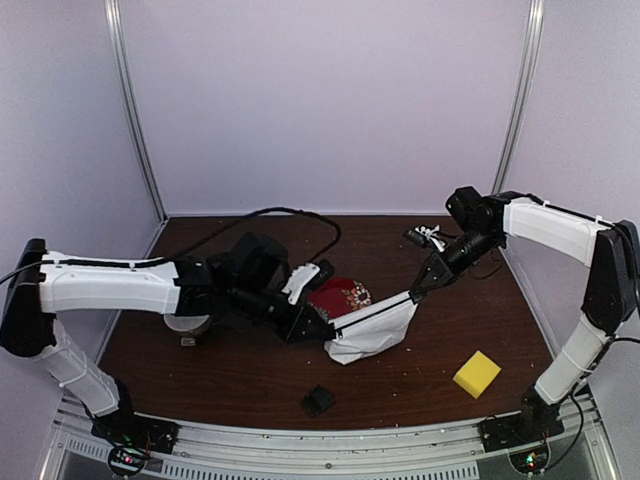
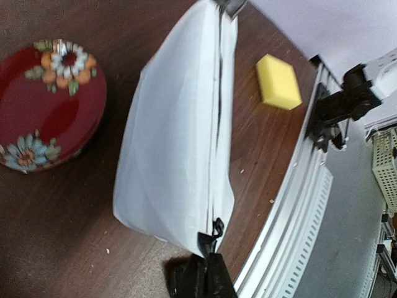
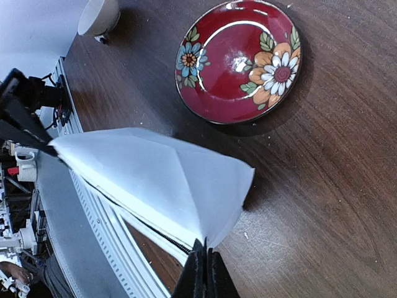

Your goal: Sort the hair-cutting tools

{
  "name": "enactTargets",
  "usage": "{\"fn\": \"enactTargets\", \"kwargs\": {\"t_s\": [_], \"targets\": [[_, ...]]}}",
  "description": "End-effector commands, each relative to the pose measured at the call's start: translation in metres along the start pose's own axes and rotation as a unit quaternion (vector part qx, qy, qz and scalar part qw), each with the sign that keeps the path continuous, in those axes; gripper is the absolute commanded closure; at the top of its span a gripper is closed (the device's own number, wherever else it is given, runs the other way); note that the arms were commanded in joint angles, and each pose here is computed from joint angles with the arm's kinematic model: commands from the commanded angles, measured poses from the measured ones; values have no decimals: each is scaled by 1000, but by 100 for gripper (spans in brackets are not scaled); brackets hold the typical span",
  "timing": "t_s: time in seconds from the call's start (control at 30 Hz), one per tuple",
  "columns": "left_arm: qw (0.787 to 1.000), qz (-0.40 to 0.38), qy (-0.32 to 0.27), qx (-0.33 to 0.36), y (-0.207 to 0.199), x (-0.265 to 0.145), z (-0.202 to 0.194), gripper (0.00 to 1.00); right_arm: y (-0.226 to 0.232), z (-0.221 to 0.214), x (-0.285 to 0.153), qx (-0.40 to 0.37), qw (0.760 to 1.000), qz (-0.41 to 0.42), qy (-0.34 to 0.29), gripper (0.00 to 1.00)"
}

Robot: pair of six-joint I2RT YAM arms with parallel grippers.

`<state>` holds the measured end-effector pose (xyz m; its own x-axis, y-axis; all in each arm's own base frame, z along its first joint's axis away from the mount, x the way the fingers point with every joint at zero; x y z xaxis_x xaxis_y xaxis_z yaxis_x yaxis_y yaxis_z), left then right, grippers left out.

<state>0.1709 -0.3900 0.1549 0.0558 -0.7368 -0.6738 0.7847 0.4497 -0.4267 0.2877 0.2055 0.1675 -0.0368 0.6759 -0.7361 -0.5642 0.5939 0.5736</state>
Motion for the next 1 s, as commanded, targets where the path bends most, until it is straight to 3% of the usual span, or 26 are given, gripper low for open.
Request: {"fn": "enactTargets", "kwargs": {"t_s": [0.0,0.1,0.2,0.27,0.53,0.97], "targets": [[989,-21,-127,75,-24,-66,41,100,-36,0,-26,-4,988,-151,-11,100],[992,13,-113,60,-1,-61,32,100,-21,-2,-19,-14,995,-98,-11,100],[995,-5,-86,55,-1,-37,39,100,33,0,-14,-60,998,15,-13,100],[996,-20,-69,49,-2,-15,45,100,60,1,-14,-95,995,41,-12,100],[998,9,-44,34,12,6,47,100,50,-16,-1,-98,995,2,10,100],[996,88,16,10,42,0,17,100,10,-13,24,-61,997,-33,43,100]]}}
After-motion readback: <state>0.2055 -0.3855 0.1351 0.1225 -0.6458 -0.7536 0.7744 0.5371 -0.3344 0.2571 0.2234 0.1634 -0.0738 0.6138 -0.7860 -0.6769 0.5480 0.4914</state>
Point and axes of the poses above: each gripper's point midway between its finger pads, its own x axis out along the fingers, its own y axis along the line the jaws close on, z = x × y, the point moved 2 cm from there along -x, back along the fingers, and after that the axes turned 4 degrees about x, right-handed, at the moved point
